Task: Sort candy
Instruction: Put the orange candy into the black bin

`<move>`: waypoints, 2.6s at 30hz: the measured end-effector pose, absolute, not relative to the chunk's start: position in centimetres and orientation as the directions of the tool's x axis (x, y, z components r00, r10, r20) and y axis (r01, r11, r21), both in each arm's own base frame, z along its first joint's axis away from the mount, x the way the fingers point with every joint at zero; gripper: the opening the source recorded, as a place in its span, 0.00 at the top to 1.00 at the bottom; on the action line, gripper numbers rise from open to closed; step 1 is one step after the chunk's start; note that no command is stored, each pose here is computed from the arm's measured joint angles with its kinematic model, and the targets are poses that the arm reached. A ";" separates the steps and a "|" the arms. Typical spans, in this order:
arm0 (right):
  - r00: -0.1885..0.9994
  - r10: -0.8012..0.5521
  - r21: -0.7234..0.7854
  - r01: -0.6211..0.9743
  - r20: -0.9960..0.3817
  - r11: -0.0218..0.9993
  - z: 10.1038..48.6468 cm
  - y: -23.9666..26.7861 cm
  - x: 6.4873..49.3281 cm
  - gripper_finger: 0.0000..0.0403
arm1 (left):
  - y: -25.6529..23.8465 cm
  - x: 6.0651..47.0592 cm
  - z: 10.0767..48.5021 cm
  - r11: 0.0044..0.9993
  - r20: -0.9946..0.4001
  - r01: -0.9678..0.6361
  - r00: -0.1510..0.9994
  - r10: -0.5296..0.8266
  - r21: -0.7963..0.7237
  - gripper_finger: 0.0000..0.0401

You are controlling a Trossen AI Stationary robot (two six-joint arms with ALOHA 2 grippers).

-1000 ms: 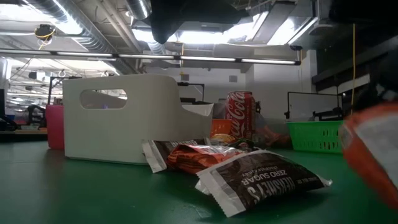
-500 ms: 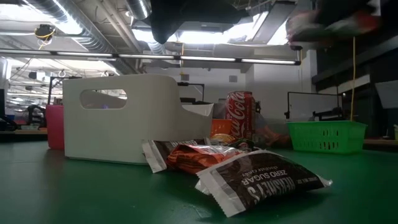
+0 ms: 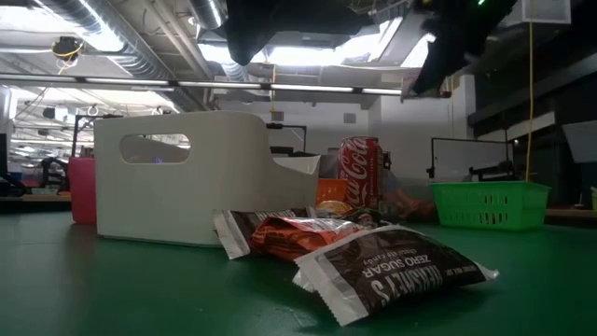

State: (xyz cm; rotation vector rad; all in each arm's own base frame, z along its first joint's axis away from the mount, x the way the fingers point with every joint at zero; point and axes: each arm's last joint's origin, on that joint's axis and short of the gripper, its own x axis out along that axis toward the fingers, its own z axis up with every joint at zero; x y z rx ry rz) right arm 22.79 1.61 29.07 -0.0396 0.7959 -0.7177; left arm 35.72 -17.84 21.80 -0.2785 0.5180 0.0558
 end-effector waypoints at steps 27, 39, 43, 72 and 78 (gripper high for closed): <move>0.151 -0.622 -0.282 0.792 -0.768 0.541 27.0 -10.6 22.0 0.78 | -18.3 35.4 21.6 0.966 -0.529 -0.036 0.842 -0.109 -0.257 0.69; 0.146 -0.624 -0.283 0.797 -0.767 0.534 27.0 -10.8 21.9 0.53 | -20.5 34.2 21.6 0.992 -0.508 0.006 0.859 -0.068 -0.122 0.69; 0.146 -0.625 -0.283 0.797 -0.767 0.534 27.0 -10.8 21.9 0.52 | -21.1 33.7 21.7 0.994 -0.500 0.000 0.864 -0.053 -0.107 0.69; 0.150 -0.617 -0.277 0.795 -0.772 0.540 27.0 -10.7 22.0 0.52 | -22.6 37.2 21.9 0.961 -0.516 0.216 0.851 -0.100 0.171 0.69; 0.150 -0.616 -0.277 0.794 -0.773 0.541 27.0 -10.7 21.9 0.52 | -21.4 38.1 22.3 0.965 -0.528 0.217 0.842 -0.109 0.146 0.69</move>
